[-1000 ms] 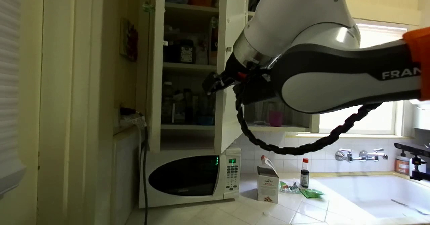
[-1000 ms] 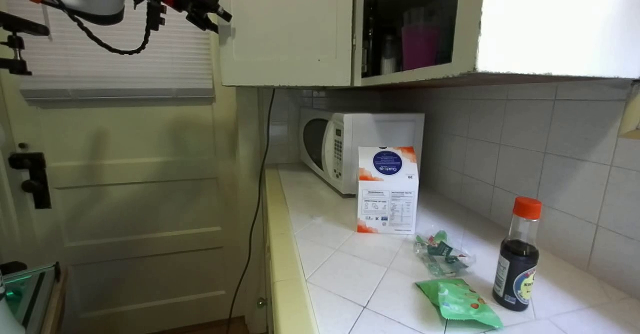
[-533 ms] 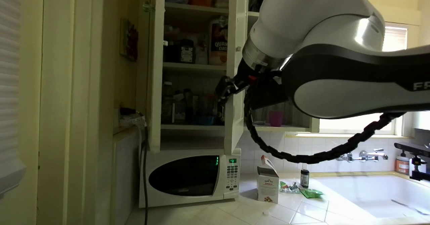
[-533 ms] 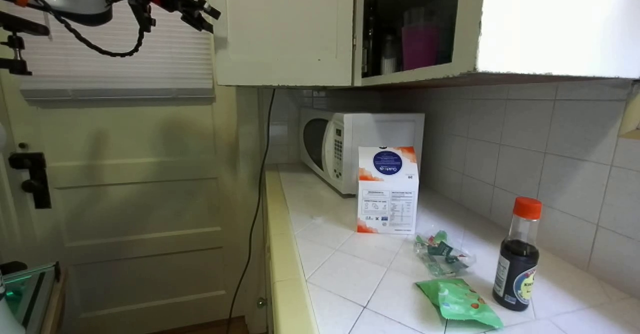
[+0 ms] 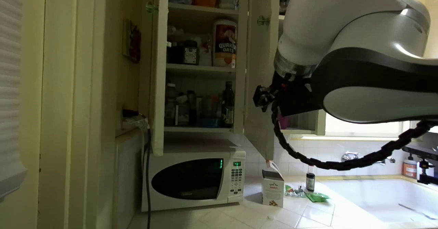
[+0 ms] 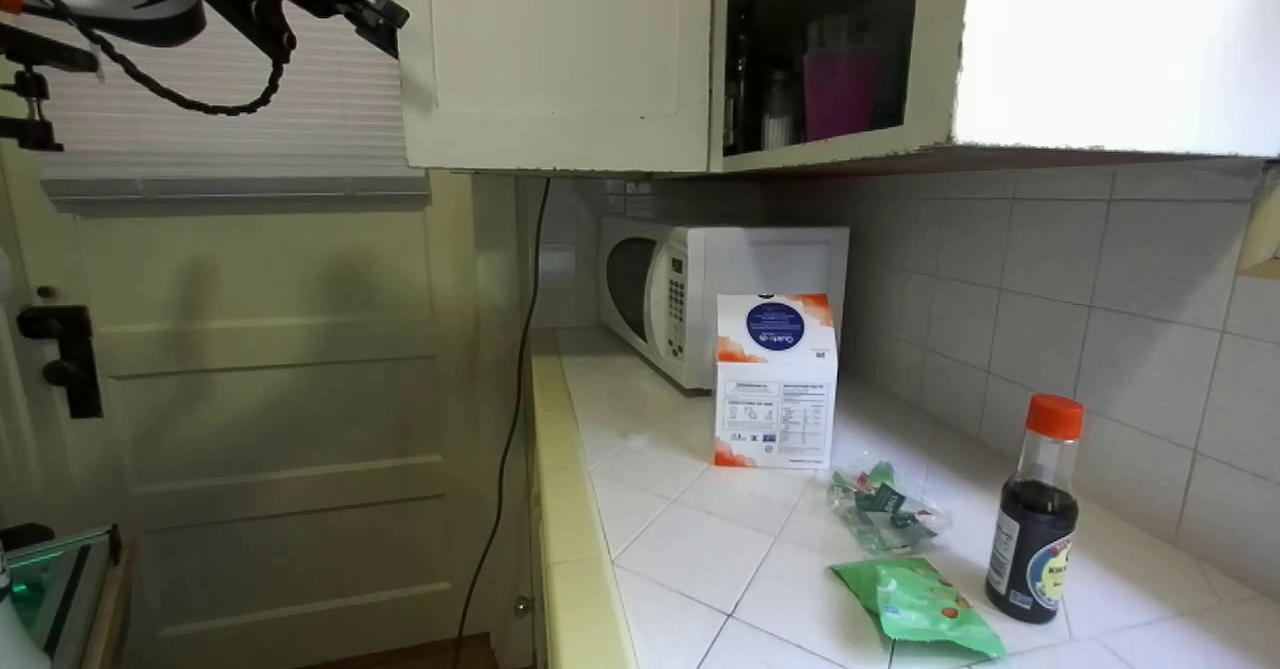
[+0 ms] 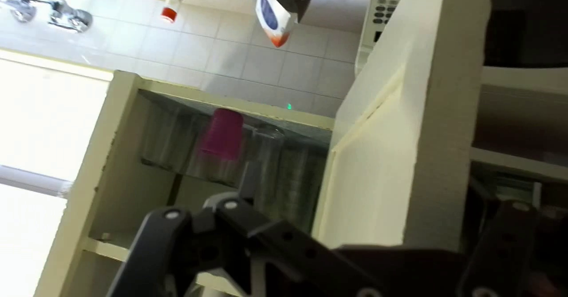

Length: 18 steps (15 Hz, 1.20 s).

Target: Close the cabinet

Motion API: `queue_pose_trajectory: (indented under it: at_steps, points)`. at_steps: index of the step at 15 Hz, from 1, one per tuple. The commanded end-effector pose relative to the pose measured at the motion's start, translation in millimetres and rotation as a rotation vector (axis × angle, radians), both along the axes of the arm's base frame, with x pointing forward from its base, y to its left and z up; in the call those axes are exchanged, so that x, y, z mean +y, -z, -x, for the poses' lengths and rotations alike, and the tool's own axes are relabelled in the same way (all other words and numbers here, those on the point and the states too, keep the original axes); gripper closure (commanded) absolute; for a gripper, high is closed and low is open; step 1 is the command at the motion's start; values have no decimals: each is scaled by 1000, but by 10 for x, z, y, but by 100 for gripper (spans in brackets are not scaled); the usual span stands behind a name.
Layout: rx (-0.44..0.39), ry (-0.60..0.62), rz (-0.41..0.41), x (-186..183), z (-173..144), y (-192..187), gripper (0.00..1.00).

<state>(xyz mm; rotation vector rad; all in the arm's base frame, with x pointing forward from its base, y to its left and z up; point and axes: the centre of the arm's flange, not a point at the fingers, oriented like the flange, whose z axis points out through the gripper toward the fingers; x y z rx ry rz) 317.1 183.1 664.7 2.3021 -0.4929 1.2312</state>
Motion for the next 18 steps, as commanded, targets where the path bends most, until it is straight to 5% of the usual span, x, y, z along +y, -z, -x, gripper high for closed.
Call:
queue_pose_trajectory:
  at_steps: [1,7,14,18]
  points:
    - [-14,132,4,-367,112,22,0]
    - [10,299,-59,-982,268,57,0]
    - [44,395,-274,-2209,483,201,0]
    - [43,389,-295,-2279,414,173,0]
